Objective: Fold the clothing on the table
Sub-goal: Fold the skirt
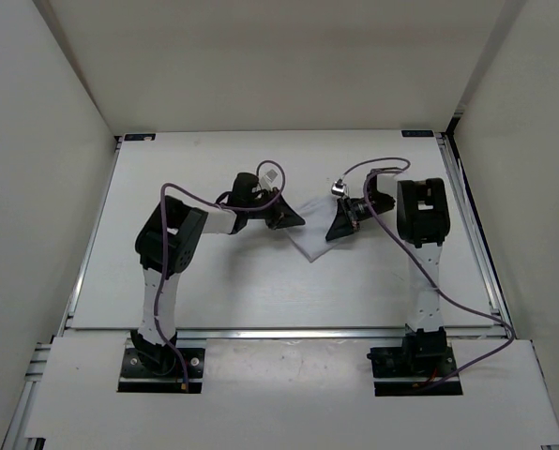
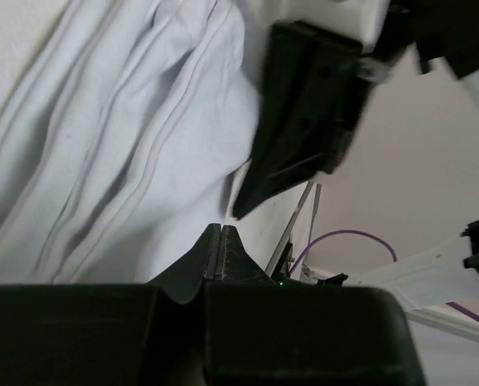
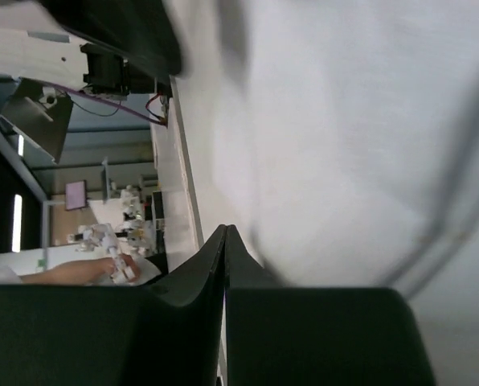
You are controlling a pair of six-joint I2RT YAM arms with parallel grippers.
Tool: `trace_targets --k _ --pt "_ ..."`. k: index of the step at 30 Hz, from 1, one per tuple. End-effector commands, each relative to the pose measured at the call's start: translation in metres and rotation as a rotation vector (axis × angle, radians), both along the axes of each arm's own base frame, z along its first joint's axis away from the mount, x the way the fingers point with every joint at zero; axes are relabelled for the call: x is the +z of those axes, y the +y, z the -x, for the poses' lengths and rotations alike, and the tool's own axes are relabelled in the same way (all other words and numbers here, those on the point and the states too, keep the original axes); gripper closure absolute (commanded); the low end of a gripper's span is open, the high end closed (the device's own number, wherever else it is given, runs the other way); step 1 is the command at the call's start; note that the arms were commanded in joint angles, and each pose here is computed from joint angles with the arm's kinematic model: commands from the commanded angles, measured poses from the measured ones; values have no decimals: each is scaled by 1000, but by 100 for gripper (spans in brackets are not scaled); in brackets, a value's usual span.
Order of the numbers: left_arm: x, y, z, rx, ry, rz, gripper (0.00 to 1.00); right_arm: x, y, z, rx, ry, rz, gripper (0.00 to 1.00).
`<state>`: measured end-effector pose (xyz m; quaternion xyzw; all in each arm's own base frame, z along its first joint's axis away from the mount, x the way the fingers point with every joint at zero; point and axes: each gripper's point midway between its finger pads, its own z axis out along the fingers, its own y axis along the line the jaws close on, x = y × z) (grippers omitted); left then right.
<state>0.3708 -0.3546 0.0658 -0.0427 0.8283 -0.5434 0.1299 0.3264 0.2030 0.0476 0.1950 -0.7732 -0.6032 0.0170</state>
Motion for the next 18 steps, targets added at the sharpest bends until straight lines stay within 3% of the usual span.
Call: trace_targets --k 1,3,5,8,13,15,18 --pt "38 -1 -26 24 -101 44 100 -23 -3 -19 -52 27 14 100" --pt "39 1 -30 29 -97 39 100 -31 0 -33 -61 30 38 100" --pt "40 0 -31 24 -101 37 100 -52 -2 -41 -50 22 198 100" --pt "42 2 -32 29 -102 37 100 -54 3 -36 -17 -14 241 99" --pt "47 8 -22 23 -111 37 100 -2 4 -39 -65 -165 81 100" --pt "46 10 -21 26 -118 29 100 42 7 -50 -115 -302 -4 100" --pt "36 12 -18 39 -97 6 100 72 7 -71 -162 -410 -22 100"
